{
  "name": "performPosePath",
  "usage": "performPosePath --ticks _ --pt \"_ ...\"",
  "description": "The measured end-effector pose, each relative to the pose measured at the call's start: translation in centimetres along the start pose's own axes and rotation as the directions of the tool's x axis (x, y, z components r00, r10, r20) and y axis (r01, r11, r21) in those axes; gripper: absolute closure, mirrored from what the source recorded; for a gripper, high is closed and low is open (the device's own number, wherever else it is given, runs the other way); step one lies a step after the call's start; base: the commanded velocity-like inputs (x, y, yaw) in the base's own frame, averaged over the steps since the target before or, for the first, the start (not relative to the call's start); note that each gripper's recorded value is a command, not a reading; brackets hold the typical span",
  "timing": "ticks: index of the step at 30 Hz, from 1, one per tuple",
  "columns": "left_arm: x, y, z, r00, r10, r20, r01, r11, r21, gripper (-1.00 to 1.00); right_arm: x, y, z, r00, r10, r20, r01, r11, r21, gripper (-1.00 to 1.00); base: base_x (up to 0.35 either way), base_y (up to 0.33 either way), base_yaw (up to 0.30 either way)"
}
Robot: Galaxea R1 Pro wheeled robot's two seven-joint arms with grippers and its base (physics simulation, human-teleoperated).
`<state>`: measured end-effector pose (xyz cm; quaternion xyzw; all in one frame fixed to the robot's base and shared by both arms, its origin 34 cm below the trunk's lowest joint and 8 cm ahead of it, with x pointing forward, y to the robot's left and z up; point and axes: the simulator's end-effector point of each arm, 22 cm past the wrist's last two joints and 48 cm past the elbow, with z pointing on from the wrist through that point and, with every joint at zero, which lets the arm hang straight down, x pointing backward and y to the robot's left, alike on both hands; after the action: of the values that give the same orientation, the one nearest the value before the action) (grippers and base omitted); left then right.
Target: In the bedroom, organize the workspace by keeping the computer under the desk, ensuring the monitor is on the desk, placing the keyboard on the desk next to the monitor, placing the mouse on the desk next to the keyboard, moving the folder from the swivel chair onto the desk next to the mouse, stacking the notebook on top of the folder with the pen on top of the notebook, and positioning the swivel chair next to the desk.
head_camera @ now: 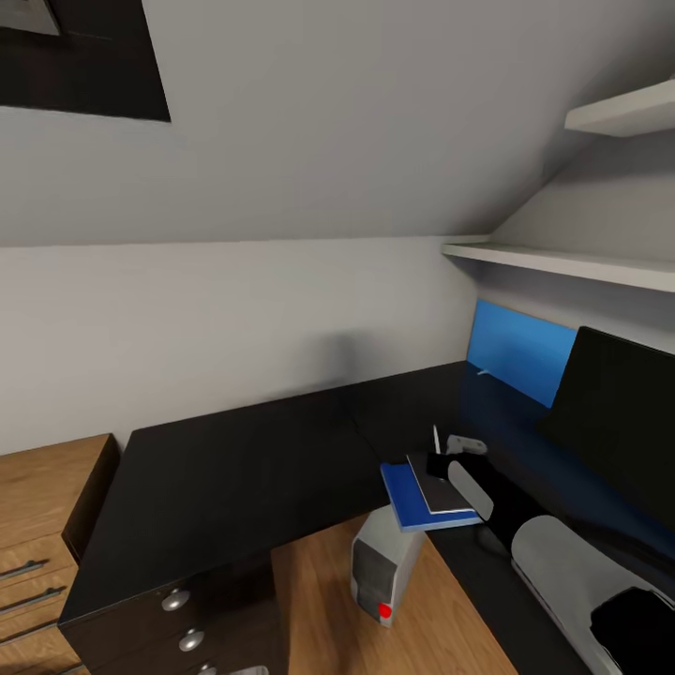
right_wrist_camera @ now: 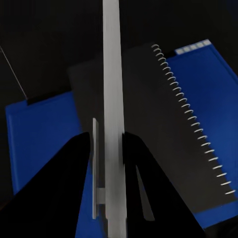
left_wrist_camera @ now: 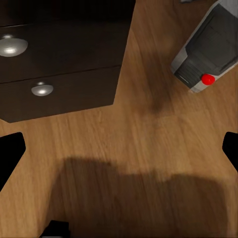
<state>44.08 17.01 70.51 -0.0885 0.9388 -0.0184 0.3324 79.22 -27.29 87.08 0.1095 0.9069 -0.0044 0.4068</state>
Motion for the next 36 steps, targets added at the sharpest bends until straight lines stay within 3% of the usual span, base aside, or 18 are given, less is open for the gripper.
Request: performPosePath --ticks 7,36 --pt "-0.6 0.0 0.8 0.998 -0.031 0.054 0.031 1.0 0.005 -1.0 1.1 -0.4 0.8 1.0 -0.002 -0.009 0.002 1.0 0.008 1.0 0.0 0.0 0.0" --pt "2.2 0.4 4.4 0.998 -0.035 0.059 0.035 0.999 0.003 -1.0 4.4 -0.7 3.9 1.0 -0.002 -0.01 0.002 1.0 0.009 1.0 0.0 0.0 0.0"
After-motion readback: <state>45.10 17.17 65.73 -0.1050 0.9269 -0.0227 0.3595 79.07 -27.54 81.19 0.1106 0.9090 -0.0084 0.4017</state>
